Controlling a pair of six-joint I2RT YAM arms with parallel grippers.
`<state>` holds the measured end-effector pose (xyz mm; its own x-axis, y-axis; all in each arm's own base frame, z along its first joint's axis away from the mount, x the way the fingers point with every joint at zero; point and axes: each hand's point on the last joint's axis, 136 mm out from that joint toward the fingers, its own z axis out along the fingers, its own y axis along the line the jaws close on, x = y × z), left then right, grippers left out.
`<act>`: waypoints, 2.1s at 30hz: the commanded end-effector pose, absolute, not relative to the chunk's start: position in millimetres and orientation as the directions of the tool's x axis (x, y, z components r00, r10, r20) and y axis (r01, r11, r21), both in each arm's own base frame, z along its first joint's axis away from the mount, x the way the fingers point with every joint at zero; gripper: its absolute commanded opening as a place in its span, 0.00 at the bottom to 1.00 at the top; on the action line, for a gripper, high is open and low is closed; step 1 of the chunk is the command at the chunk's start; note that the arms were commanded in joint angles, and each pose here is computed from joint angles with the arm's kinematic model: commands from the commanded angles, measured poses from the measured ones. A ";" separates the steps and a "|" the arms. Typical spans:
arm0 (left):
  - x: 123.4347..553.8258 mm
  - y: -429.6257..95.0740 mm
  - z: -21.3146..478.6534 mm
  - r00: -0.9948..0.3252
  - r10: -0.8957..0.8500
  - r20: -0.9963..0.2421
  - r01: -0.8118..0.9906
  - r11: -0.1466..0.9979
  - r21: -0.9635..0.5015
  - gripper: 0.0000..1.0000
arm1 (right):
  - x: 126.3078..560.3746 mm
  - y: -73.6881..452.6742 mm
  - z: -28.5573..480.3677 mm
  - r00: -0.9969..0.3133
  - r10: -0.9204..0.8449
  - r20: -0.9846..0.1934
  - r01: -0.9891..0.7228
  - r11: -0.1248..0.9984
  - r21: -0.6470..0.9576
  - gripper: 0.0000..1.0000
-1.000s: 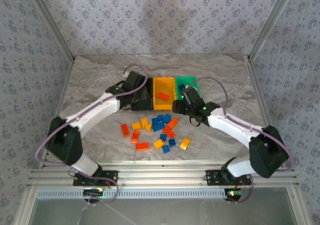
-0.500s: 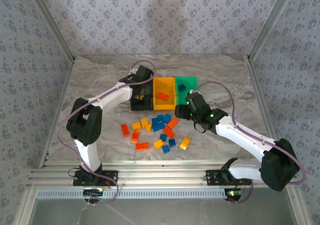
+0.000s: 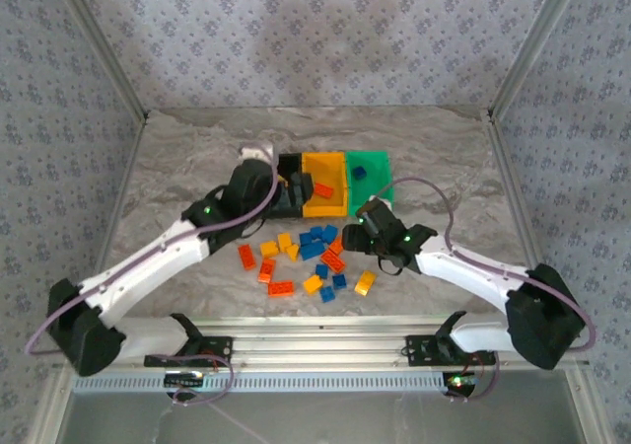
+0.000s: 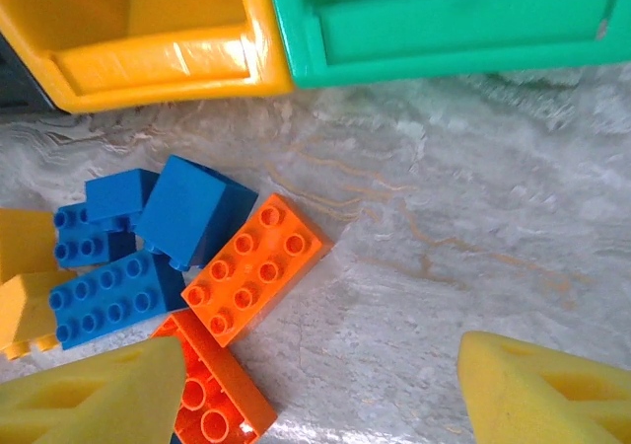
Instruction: Sort the legos into containers by color
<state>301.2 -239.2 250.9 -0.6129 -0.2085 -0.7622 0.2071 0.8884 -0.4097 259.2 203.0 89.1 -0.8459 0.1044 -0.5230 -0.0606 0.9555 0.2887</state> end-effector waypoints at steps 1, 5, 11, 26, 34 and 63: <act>272.5 -225.9 203.2 -0.673 -0.196 -0.713 0.178 0.893 -0.414 1.00 | 264.2 217.4 79.8 -0.847 0.146 -0.512 -0.030 0.947 0.320 0.75; 242.9 -201.0 173.4 -0.707 -0.217 -0.673 0.137 0.892 -0.432 1.00 | 262.2 243.3 68.6 -0.872 0.076 -0.483 -0.080 0.952 0.295 0.76; 218.2 -164.9 156.6 -0.708 -0.253 -0.659 0.075 0.901 -0.427 0.99 | 238.0 264.2 51.8 -0.898 -0.063 -0.435 -0.180 0.956 0.233 0.76; 210.5 -151.8 148.1 -0.705 -0.269 -0.657 0.048 0.905 -0.422 1.00 | 228.2 219.0 25.3 -0.932 -0.062 -0.357 -0.078 0.997 0.031 0.71; 212.6 -151.5 146.9 -0.704 -0.263 -0.660 0.044 0.911 -0.410 1.00 | 236.7 199.3 37.9 -0.919 -0.004 -0.393 -0.053 0.992 0.114 0.72; 213.8 -144.7 135.7 -0.713 -0.243 -0.658 0.017 0.932 -0.363 1.00 | 240.0 245.2 67.3 -0.891 -0.232 -0.390 -0.335 0.917 0.219 0.26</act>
<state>212.4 -149.7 133.7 -0.7239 -0.2431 -0.6456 0.0282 0.9247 -0.3797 236.1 224.2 34.4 -0.9215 -0.2082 -0.3279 -0.2673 0.9524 0.1464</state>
